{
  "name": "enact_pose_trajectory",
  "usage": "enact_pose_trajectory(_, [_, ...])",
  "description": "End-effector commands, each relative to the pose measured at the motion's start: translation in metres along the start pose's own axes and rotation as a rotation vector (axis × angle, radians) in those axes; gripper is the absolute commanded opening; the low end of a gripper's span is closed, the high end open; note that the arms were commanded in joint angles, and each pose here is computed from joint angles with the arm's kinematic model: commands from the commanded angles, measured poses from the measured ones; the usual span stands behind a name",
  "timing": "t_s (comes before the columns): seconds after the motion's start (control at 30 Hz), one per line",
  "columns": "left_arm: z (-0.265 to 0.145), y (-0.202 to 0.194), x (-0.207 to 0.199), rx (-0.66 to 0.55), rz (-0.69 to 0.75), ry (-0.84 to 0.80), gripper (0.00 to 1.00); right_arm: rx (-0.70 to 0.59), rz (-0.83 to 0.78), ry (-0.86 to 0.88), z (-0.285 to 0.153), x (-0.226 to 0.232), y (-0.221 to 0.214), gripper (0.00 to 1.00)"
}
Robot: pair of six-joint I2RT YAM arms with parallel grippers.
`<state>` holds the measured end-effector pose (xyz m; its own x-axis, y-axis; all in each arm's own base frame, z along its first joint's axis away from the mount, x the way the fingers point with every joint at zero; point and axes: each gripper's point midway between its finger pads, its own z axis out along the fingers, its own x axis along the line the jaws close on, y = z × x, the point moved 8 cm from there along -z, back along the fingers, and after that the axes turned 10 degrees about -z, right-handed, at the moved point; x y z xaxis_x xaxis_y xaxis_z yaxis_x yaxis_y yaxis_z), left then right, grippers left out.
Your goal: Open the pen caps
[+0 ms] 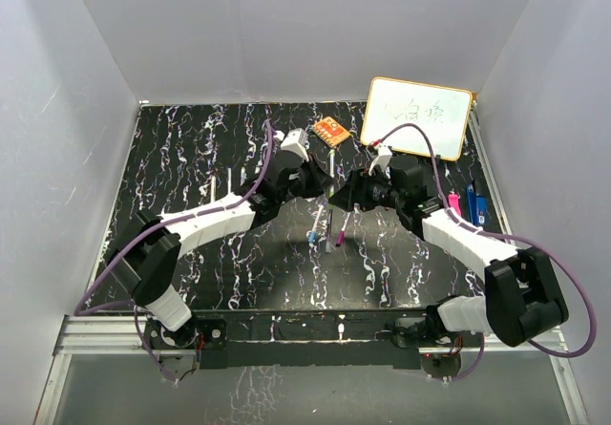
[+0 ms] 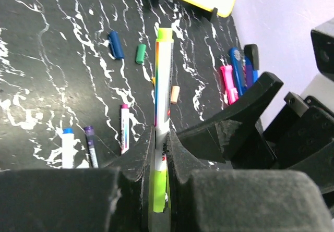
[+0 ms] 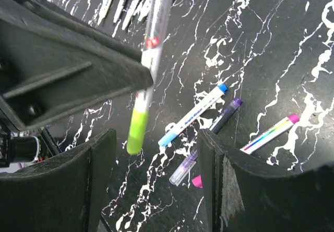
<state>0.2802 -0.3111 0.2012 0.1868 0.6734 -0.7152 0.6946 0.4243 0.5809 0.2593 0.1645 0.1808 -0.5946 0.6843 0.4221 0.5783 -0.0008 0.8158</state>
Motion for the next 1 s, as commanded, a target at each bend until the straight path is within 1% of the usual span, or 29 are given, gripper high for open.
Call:
enact_pose_trajectory(0.0, [-0.006,0.005,-0.023,-0.029,-0.102,-0.184,0.00,-0.099,-0.020,0.057,0.005,0.008,0.016,0.61])
enact_pose_trajectory(0.23, [-0.010,0.004,-0.025,-0.060,-0.169,-0.262,0.00,-0.097,-0.003,0.074,0.011,0.008,0.013,0.59])
enact_pose_trajectory(0.37, [-0.011,0.003,-0.025,-0.070,-0.205,-0.294,0.00,-0.099,0.004,0.074,0.012,0.009,0.013,0.55])
enact_pose_trajectory(0.43, [-0.010,0.002,-0.026,-0.066,-0.203,-0.296,0.00,-0.102,0.005,0.075,0.012,0.009,0.013,0.48])
enact_pose_trajectory(0.63, [-0.011,0.001,-0.023,-0.075,-0.211,-0.298,0.00,-0.102,0.010,0.079,0.012,0.010,0.013,0.20])
enact_pose_trajectory(0.77, [-0.015,0.003,-0.022,-0.098,-0.207,-0.299,0.00,-0.101,0.014,0.083,0.014,0.011,0.013,0.05])
enact_pose_trajectory(0.83, [-0.017,0.003,-0.021,-0.108,-0.201,-0.306,0.00,-0.103,0.015,0.084,0.014,0.011,0.014,0.00])
enact_pose_trajectory(0.9, [-0.018,0.002,-0.020,-0.115,-0.195,-0.320,0.02,-0.102,0.014,0.089,0.014,0.011,0.014,0.00])
enact_pose_trajectory(0.97, [-0.019,0.001,-0.019,-0.120,-0.191,-0.335,0.13,-0.101,0.009,0.096,0.014,0.012,0.014,0.00])
